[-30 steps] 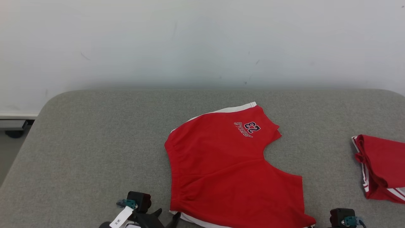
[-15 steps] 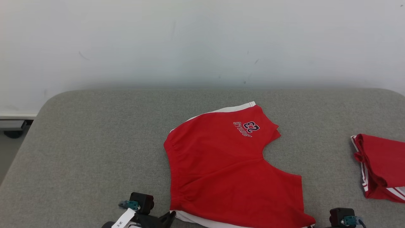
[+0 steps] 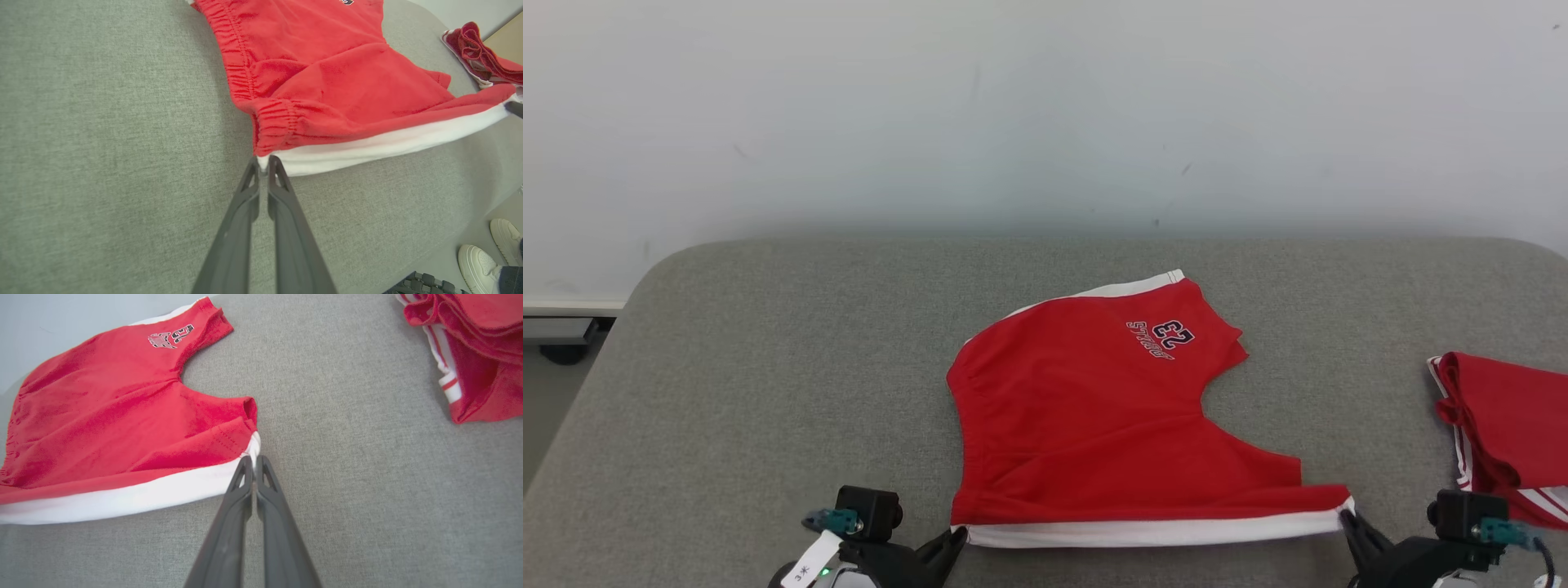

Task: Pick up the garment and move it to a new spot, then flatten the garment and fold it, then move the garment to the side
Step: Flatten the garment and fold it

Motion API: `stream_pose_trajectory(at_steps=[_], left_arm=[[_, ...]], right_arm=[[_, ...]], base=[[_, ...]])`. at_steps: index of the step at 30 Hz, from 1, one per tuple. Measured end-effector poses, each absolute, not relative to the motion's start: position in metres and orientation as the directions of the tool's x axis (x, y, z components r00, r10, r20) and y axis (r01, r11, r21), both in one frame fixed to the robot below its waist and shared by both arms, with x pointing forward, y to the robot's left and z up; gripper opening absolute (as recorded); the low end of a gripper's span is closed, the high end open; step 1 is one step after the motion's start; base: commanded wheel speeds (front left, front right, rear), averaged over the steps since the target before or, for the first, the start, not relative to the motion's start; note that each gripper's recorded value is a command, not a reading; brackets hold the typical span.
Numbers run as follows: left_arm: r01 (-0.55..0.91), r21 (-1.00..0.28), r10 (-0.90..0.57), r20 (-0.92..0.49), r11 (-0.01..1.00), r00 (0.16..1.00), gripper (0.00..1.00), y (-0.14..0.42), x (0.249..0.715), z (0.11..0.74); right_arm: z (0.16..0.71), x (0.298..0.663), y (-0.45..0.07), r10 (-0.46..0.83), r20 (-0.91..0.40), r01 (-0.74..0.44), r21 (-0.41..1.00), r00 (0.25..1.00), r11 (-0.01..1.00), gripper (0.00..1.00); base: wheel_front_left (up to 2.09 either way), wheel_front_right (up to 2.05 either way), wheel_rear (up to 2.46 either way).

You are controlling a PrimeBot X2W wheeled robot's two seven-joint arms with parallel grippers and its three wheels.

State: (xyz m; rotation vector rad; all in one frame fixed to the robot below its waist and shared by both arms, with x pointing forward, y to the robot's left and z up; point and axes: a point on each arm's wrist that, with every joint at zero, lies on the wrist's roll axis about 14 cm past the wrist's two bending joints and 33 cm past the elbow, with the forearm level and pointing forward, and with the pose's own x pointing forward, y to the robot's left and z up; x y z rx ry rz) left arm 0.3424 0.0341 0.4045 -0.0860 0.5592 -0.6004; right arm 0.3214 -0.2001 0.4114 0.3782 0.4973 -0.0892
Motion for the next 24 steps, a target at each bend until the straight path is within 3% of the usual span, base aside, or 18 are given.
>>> stream_pose_trajectory(at_steps=[11,24], left_arm=[[0.525,-0.249,-0.579,-0.413,0.814,0.703,0.00,0.028,0.353,0.429],[0.562,-0.219,-0.601,-0.361,0.798,0.713,0.00,0.011,0.406,0.474]], right_arm=[[0.503,0.377,-0.196,0.092,-0.243,-0.008,0.326,0.966,0.945,0.00],[0.554,0.454,-0.168,0.195,-0.202,-0.135,0.277,0.960,0.951,0.00]], base=[[0.00,0.00,0.00],[0.00,0.00,0.00]])
